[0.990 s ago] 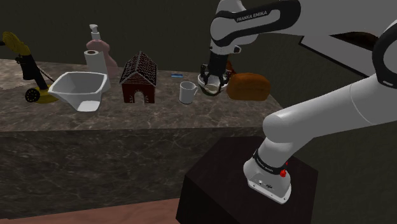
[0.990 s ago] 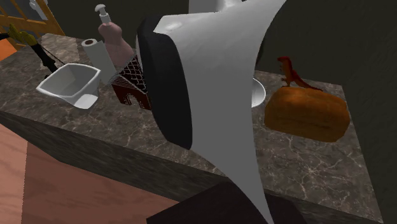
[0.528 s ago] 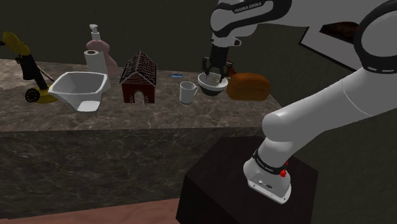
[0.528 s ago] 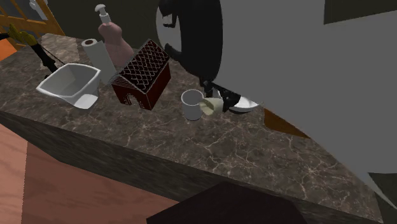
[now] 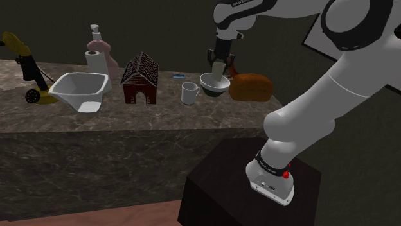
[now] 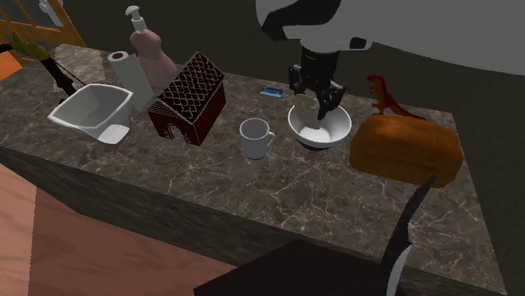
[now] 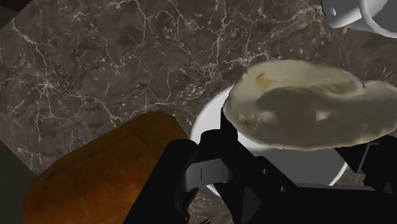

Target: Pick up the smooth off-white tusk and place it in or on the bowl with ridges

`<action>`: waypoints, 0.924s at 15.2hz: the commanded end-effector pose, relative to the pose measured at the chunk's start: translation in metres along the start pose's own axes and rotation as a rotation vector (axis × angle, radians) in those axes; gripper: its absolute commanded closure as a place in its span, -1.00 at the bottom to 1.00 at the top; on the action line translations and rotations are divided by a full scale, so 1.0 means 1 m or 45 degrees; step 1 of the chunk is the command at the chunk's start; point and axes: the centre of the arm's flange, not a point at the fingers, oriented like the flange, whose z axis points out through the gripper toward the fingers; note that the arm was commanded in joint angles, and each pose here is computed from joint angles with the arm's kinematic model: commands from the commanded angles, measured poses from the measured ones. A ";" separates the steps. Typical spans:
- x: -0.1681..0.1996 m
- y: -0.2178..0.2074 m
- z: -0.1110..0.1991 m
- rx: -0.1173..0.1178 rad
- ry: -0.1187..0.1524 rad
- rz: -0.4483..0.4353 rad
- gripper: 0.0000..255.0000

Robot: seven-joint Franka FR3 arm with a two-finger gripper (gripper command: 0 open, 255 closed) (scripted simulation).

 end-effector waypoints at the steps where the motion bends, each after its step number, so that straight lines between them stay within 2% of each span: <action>1: 0.026 -0.007 -0.003 0.000 0.000 -0.001 1.00; 6: 0.095 -0.021 -0.010 0.000 0.000 -0.001 1.00; 14: 0.096 -0.023 0.032 0.000 0.000 0.000 1.00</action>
